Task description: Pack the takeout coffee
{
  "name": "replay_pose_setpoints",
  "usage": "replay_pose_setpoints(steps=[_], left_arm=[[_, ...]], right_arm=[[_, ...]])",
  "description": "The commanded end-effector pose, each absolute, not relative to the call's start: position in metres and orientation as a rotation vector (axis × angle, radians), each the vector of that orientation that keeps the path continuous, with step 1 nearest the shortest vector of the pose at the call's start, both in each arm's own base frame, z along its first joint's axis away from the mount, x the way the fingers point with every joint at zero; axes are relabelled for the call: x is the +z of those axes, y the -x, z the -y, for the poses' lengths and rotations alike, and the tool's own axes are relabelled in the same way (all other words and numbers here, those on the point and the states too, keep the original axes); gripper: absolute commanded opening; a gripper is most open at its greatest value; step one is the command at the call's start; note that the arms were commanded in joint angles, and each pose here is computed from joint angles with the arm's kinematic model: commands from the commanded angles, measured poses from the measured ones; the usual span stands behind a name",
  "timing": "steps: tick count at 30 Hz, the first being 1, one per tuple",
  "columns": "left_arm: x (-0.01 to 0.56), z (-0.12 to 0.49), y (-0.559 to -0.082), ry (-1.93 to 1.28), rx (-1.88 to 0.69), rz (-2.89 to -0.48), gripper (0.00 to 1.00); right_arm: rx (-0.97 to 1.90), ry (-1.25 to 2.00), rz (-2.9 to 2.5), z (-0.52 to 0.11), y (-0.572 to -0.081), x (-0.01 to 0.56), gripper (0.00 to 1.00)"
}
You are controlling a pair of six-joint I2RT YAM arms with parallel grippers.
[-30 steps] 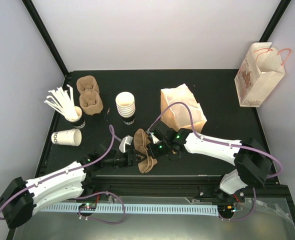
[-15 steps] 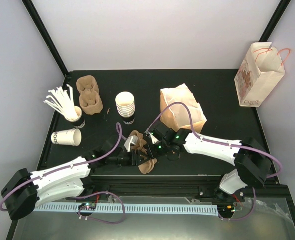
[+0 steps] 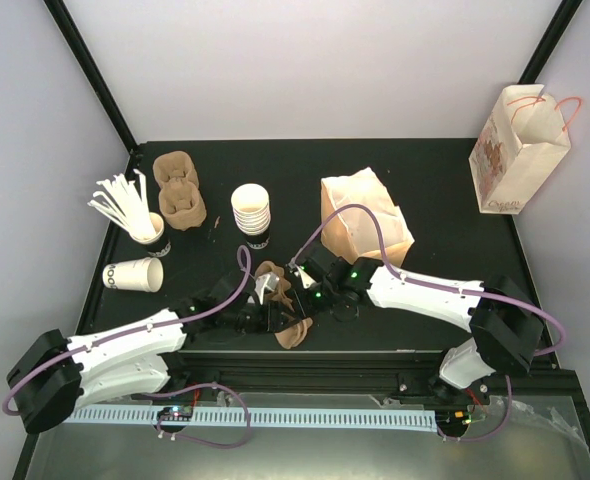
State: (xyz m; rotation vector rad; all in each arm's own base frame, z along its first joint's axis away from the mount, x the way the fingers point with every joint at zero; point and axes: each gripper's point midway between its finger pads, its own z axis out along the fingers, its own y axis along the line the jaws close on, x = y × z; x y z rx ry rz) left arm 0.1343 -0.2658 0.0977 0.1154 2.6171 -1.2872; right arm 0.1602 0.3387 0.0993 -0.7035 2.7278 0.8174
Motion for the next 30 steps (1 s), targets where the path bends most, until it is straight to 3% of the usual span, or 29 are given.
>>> replay_pose_setpoints(steps=[1, 6, 9, 11, 17, 22, 30], left_arm=[[0.107, 0.272, -0.14, -0.131, -1.287, -2.589, 0.46], [0.108, 0.276, -0.139, -0.147, -1.292, -2.587, 0.63], [0.108, 0.279, -0.138, -0.16, -1.299, -2.584, 0.63], [0.106, 0.277, -0.139, -0.149, -1.282, -2.592, 0.57], [0.094, 0.257, -0.142, -0.104, -1.105, -2.658, 0.28], [0.099, 0.244, -0.142, -0.088, -1.039, -2.654, 0.1], [0.103, 0.223, -0.141, -0.041, -0.953, -2.65, 0.01]], right_arm=[[0.858, 0.705, -2.681, -0.347, -0.162, 0.117, 0.03], [0.857, 0.698, -2.685, -0.346, -0.161, 0.116, 0.03], [0.857, 0.693, -2.685, -0.346, -0.162, 0.116, 0.02], [0.855, 0.695, -2.685, -0.346, -0.162, 0.116, 0.01], [0.779, 0.691, -2.694, -0.338, -0.166, 0.113, 0.01], [0.661, 0.691, -2.708, -0.326, -0.171, 0.105, 0.01], [0.57, 0.679, -2.712, -0.315, -0.176, 0.101, 0.02]])
